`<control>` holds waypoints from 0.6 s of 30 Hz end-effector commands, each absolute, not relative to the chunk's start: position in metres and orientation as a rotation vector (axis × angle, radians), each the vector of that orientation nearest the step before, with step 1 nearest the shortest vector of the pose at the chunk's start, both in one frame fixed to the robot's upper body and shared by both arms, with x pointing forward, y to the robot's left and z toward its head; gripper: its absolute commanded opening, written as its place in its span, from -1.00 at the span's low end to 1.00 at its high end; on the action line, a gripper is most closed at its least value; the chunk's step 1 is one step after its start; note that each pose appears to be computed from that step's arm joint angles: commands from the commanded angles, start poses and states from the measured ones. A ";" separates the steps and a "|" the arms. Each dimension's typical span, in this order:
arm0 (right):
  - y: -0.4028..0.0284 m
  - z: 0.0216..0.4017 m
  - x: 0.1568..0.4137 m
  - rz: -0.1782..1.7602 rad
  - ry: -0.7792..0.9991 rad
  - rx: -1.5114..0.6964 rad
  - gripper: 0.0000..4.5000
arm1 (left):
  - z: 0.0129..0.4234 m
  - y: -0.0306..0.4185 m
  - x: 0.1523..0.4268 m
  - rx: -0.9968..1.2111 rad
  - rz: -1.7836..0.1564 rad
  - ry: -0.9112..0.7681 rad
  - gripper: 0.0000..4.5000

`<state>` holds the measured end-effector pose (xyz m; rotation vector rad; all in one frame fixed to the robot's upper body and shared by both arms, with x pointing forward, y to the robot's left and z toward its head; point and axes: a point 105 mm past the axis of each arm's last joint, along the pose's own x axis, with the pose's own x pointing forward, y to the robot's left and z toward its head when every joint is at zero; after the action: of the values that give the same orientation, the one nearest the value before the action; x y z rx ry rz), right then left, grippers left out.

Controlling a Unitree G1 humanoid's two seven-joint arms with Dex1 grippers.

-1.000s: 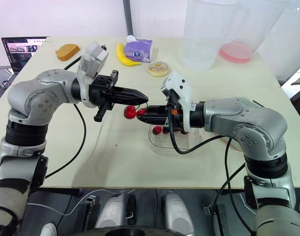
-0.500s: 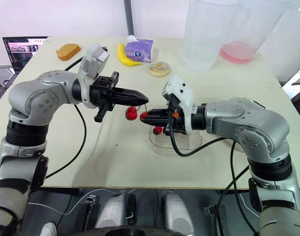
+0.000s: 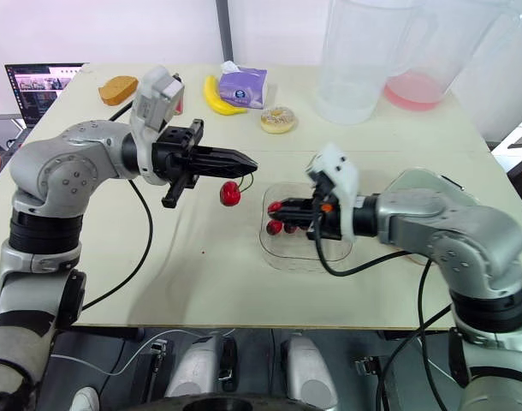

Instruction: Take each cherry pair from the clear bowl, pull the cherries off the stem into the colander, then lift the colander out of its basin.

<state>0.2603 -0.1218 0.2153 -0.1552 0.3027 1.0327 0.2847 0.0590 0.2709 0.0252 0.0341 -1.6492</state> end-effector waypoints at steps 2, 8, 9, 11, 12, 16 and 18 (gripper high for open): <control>-0.199 0.244 0.265 0.669 0.253 -0.219 -0.93 | 0.283 0.060 0.280 0.037 -1.654 -0.023 -1.00; -0.293 0.228 0.256 0.227 0.369 -0.265 -0.93 | 0.283 0.060 0.282 0.021 -1.647 -0.028 -1.00; -0.297 0.226 0.254 0.204 0.379 -0.264 -0.93 | 0.283 0.060 0.282 0.020 -1.646 -0.028 -1.00; -0.305 0.214 0.251 0.158 0.407 -0.253 -0.93 | 0.284 0.059 0.281 0.012 -1.648 -0.029 -1.00; -0.306 0.209 0.250 0.143 0.416 -0.242 -0.93 | 0.284 0.059 0.281 0.008 -1.649 -0.029 -1.00; -0.313 0.200 0.257 0.090 0.405 -0.229 -0.72 | 0.284 0.059 0.281 0.003 -1.651 -0.031 -1.00; -0.317 0.197 0.258 0.072 0.408 -0.225 -0.34 | 0.284 0.059 0.281 0.003 -1.651 -0.032 -1.00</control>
<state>0.2562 -0.3109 0.1862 -0.2000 0.4575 0.1108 0.2856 0.0578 0.2738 -0.0069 0.0154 -1.6395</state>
